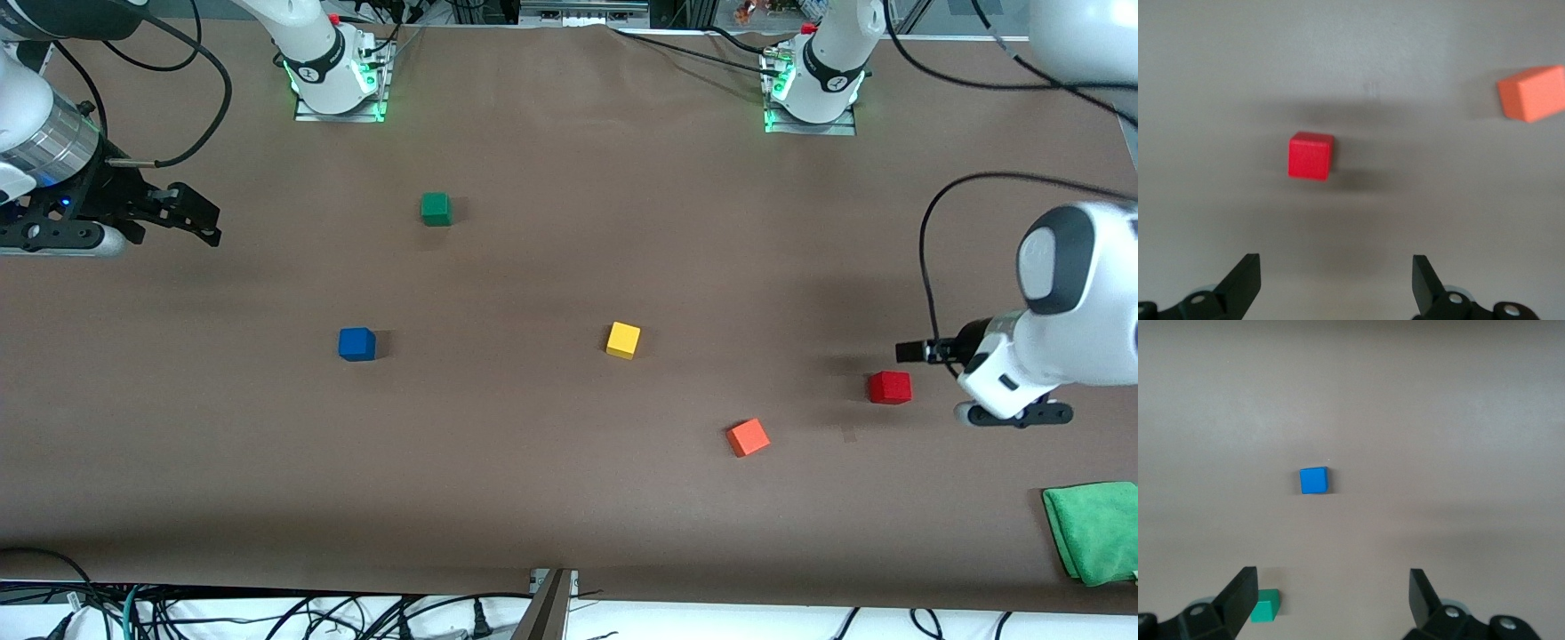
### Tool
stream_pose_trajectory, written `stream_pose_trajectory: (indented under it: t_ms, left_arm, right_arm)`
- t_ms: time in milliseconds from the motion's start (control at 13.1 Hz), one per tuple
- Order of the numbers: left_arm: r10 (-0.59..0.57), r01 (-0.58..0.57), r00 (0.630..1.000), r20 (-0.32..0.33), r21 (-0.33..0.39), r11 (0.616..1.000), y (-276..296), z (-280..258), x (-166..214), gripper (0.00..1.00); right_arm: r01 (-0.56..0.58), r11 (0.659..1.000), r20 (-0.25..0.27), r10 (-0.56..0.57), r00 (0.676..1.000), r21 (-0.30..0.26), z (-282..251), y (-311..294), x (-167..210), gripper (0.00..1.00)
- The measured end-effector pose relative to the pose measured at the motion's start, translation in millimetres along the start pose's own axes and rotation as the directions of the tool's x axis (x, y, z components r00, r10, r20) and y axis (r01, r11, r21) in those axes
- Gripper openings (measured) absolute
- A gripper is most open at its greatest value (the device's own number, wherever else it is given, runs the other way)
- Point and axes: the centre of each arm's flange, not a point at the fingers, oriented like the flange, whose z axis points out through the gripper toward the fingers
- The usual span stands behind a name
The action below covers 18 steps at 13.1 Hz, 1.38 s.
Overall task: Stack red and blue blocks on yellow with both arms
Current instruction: 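Reach the left gripper down to the red cube, then grasp the red cube with the left gripper while the right gripper approaches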
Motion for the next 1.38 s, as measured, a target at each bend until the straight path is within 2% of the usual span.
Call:
stream_pose_trajectory:
  t_ms: [306, 612, 765, 918, 1071, 1376]
  left_arm:
    - [0.066, -0.066, 0.995, -0.072, -0.006, 0.998, -19.1, 76.0, 27.7, 1.00]
    - [0.098, -0.099, 0.987, -0.131, -0.003, 0.995, -45.0, 122.8, 27.2, 1.00]
    - [0.106, -0.107, 0.982, -0.156, 0.000, 0.994, -53.8, 138.9, 26.6, 1.00]
    - [0.101, -0.102, 0.981, -0.166, -0.001, 0.995, -59.3, 157.7, 23.1, 1.00]
    - [0.101, -0.103, 0.982, -0.163, -0.004, 0.995, -59.1, 168.8, 21.1, 1.00]
    - [0.107, -0.110, 0.983, -0.150, -0.009, 0.994, -53.9, 175.4, 18.4, 1.00]
  right_arm:
    - [0.000, 1.000, 0.000, 0.000, 1.000, 0.000, -0.1, 0.0, 0.1, 1.00]
    - [-0.001, 1.000, -0.005, 0.001, 1.000, 0.001, -0.7, 0.4, 0.7, 1.00]
    - [-0.004, 1.000, -0.038, 0.004, 0.999, 0.004, -0.3, 1.4, 6.8, 1.00]
    - [-0.005, 1.000, -0.063, 0.006, 0.998, 0.004, 12.1, -0.4, 19.2, 1.00]
    - [-0.005, 1.000, -0.058, 0.005, 0.998, 0.001, 26.7, -2.4, 27.4, 1.00]
    - [-0.031, 0.998, -0.010, 0.032, 0.999, 0.049, 51.4, -4.2, 35.5, 1.00]
